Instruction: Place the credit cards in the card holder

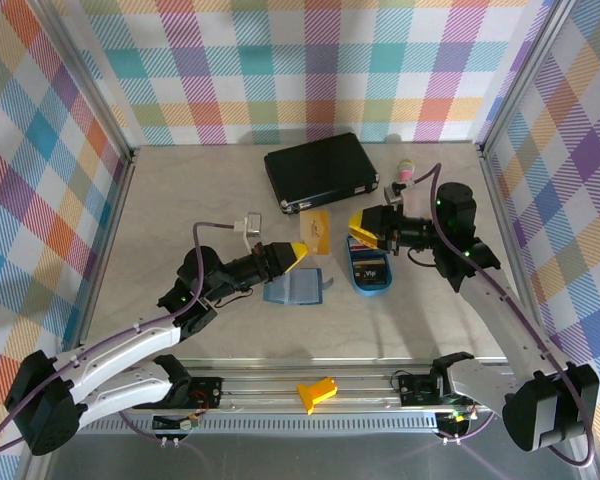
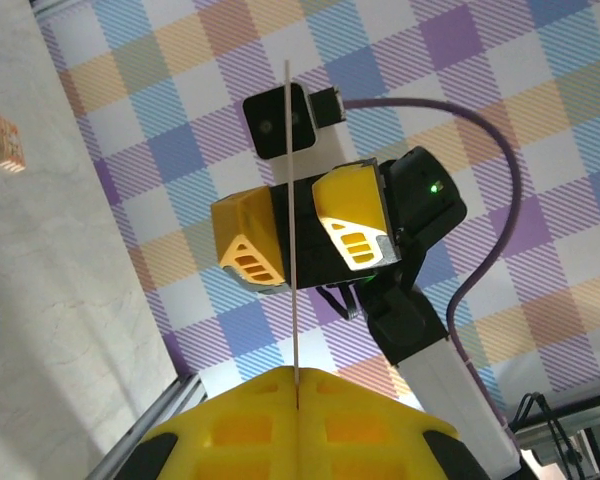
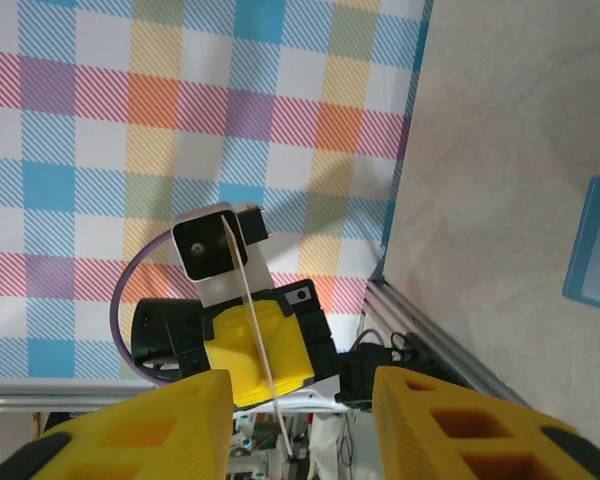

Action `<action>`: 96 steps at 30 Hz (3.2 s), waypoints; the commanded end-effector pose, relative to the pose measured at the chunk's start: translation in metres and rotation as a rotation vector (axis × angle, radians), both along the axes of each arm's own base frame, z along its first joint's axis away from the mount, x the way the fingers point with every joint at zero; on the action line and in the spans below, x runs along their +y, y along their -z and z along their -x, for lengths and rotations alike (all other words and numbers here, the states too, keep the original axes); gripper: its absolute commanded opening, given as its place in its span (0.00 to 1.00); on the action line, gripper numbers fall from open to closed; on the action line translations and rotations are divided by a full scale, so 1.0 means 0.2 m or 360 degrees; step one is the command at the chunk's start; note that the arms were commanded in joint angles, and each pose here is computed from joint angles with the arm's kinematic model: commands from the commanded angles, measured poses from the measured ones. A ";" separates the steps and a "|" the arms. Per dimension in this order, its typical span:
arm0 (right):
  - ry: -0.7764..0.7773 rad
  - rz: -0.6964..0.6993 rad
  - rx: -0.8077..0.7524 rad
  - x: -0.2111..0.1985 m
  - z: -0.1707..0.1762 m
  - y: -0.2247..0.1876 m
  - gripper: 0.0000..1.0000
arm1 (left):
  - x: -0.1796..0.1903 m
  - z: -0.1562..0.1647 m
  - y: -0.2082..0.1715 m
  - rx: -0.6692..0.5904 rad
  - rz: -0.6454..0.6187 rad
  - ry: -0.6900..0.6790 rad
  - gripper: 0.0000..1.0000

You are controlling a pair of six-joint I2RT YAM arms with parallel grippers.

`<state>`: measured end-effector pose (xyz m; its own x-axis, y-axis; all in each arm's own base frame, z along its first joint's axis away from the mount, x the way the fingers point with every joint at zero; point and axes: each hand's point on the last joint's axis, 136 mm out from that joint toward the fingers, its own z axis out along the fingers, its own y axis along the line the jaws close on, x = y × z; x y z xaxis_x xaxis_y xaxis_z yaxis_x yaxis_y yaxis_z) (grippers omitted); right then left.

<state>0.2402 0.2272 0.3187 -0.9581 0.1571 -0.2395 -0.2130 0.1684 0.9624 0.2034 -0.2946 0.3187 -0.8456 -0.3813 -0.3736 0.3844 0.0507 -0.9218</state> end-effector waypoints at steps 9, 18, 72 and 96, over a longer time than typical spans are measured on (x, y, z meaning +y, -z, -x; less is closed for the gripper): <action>-0.0238 -0.0053 -0.0168 0.13 0.08 -0.05 0.32 | -0.05 0.02 -0.07 -0.0041 0.0082 0.0106 0.00; -0.0241 -0.0088 -0.0153 0.14 0.06 -0.03 0.20 | -0.04 -0.01 -0.06 0.0050 0.0161 0.0056 0.00; 0.0002 0.0733 -0.0119 0.40 -0.10 0.88 0.00 | 0.46 -0.27 0.89 0.0599 -0.0536 -0.0083 0.70; -0.0068 0.0787 0.0009 0.45 -0.11 1.02 0.00 | 0.50 -0.35 1.19 0.0753 -0.0694 -0.0192 0.50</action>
<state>0.2591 0.3075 0.1080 -0.9661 -0.0006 -0.2583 -0.2031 0.6198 0.7581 0.2744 -0.2046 0.0931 -0.9216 -0.3765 -0.0948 -0.0758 0.4140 -0.9071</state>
